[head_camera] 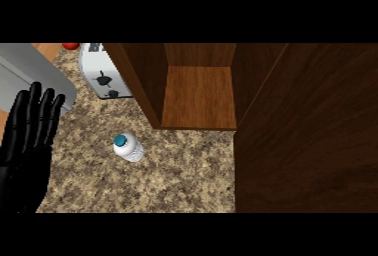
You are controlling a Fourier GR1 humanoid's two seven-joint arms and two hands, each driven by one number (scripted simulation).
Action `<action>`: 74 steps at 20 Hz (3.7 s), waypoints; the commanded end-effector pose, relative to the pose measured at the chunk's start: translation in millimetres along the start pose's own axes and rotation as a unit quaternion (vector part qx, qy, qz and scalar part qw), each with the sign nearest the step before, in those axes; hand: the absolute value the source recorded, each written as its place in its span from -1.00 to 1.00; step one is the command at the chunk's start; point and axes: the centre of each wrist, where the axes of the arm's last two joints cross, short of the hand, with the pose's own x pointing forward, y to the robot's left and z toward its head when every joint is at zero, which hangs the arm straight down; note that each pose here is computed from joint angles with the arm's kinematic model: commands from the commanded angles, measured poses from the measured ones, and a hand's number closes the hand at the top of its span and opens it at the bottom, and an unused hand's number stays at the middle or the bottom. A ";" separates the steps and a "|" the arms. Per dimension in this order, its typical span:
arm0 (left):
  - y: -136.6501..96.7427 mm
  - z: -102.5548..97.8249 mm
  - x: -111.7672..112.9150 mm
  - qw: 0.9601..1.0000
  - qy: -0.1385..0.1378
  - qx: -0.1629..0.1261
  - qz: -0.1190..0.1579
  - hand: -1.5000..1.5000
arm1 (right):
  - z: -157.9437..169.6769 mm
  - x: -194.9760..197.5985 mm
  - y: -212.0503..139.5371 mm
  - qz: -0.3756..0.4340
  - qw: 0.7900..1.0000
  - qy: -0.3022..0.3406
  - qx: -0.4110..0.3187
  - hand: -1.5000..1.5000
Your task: Pick up the bottled water, place it into the cabinet and close the cabinet
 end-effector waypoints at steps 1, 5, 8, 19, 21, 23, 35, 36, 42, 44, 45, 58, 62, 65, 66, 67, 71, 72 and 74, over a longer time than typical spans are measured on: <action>16.9 -24.2 9.4 0.999 -0.012 -0.030 0.022 -1.00 | -8.8 0.2 15.9 -0.005 1.000 -0.006 0.008 -1.00; 17.5 -27.7 -10.2 0.980 -0.027 -0.169 0.101 -1.00 | 10.3 15.6 6.8 -0.030 0.999 -0.027 -0.001 -1.00; 17.2 -2.1 -35.4 0.958 0.112 -0.216 0.150 -1.00 | 29.6 6.1 12.4 -0.088 0.990 0.103 0.032 -1.00; 67.2 -4.9 -6.2 0.947 0.150 -0.229 0.168 -1.00 | 80.2 71.8 18.9 -0.097 0.989 0.112 0.025 -1.00; 63.3 9.3 2.4 0.952 0.143 -0.225 0.152 -1.00 | 84.3 75.2 10.8 -0.108 0.986 0.122 0.023 -1.00; 71.0 13.0 -5.1 0.953 0.150 -0.218 0.144 -1.00 | 86.2 86.5 17.1 -0.102 0.988 0.113 0.027 -1.00; 93.5 24.9 -67.8 0.963 0.166 -0.181 0.115 -1.00 | 107.2 101.2 16.0 -0.099 0.987 0.122 0.018 -1.00; 71.2 16.9 -79.7 0.962 0.180 -0.168 0.114 -1.00 | 112.8 95.6 15.2 -0.101 0.986 0.130 0.023 -1.00; 71.9 36.7 -105.9 0.960 0.196 -0.170 0.100 -1.00 | 122.5 98.3 8.7 -0.090 0.989 0.115 0.020 -1.00; 64.2 13.4 -131.8 0.958 0.196 -0.179 0.107 -1.00 | 118.1 96.3 10.0 -0.095 0.988 0.116 0.037 -1.00; 62.6 27.8 -133.3 0.959 0.201 -0.174 0.100 -1.00 | 115.6 95.8 -1.1 -0.076 0.990 0.118 0.032 -1.00; 59.8 40.8 -216.3 0.963 0.217 -0.130 0.091 -1.00 | 134.6 94.2 11.8 -0.091 0.988 0.119 0.036 -1.00; 52.4 74.2 -234.7 0.959 0.229 -0.131 0.104 -1.00 | 143.3 107.6 13.2 -0.094 0.987 0.121 0.042 -1.00; 45.8 66.5 -242.5 0.947 0.238 -0.154 0.148 -1.00 | 143.3 105.1 9.4 -0.096 0.986 0.126 0.049 -1.00; 47.9 82.1 -247.3 0.946 0.240 -0.153 0.157 -1.00 | 142.3 104.1 14.9 -0.097 0.987 0.119 0.043 -1.00; 34.7 72.9 -250.9 0.942 0.244 -0.167 0.160 -1.00 | 139.6 92.7 18.3 -0.096 0.987 0.125 0.040 -1.00; 34.5 80.0 -256.0 0.935 0.247 -0.173 0.188 -1.00 | 142.7 104.4 17.2 -0.098 0.987 0.120 0.045 -1.00; 6.1 91.5 -261.9 0.932 0.256 -0.174 0.190 -1.00 | 142.8 95.4 14.7 -0.097 0.986 0.125 0.044 -1.00; 19.7 83.8 -262.2 0.935 0.245 -0.156 0.204 -1.00 | 142.3 94.4 17.3 -0.100 0.987 0.121 0.037 -1.00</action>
